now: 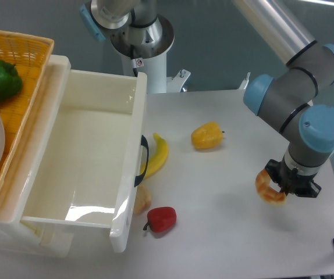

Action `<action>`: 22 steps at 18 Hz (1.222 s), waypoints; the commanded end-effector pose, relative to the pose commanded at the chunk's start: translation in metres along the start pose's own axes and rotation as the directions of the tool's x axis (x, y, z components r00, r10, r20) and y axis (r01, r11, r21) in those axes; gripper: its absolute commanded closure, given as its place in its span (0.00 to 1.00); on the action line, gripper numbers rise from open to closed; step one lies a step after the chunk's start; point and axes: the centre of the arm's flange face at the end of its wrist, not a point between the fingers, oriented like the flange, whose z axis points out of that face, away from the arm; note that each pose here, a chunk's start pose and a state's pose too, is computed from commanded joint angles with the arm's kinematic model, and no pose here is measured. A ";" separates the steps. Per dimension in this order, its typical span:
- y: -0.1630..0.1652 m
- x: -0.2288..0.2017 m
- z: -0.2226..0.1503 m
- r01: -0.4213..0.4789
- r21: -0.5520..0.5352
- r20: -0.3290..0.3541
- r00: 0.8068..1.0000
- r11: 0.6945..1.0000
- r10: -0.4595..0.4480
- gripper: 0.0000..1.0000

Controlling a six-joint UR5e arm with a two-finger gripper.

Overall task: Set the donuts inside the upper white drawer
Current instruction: 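Carry the held tan donut with the gripper toward the open white drawer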

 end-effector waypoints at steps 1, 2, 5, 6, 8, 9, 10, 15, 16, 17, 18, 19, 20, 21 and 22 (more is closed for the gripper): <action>0.000 0.000 0.000 0.000 0.000 -0.001 1.000 1.000 0.000 1.00; 0.000 0.000 0.000 0.000 -0.003 -0.006 1.000 1.000 0.000 1.00; 0.000 -0.001 -0.005 -0.001 -0.007 -0.031 1.000 1.000 0.001 1.00; 0.000 -0.001 -0.005 0.000 -0.006 -0.035 0.999 1.000 0.000 1.00; -0.001 0.001 -0.007 -0.001 -0.005 -0.035 0.999 1.000 0.001 1.00; -0.002 0.002 -0.010 0.003 -0.005 -0.033 0.999 1.000 -0.003 1.00; -0.005 0.007 -0.015 0.002 -0.004 -0.030 1.000 1.000 -0.002 1.00; -0.014 0.041 -0.045 0.008 0.005 -0.059 0.998 1.000 -0.007 1.00; -0.017 0.047 -0.052 0.029 0.024 -0.060 0.998 0.999 -0.027 1.00; -0.018 0.052 -0.064 0.056 0.048 -0.057 0.997 0.997 -0.053 1.00; -0.021 0.069 -0.100 0.143 0.111 -0.045 0.989 0.983 -0.139 1.00; -0.028 0.080 -0.114 0.169 0.129 -0.048 0.985 0.977 -0.164 1.00; -0.031 0.089 -0.130 0.192 0.146 -0.046 0.981 0.970 -0.188 1.00; -0.034 0.097 -0.142 0.221 0.158 -0.055 0.975 0.962 -0.215 1.00; -0.043 0.109 -0.156 0.260 0.178 -0.069 0.965 0.949 -0.252 1.00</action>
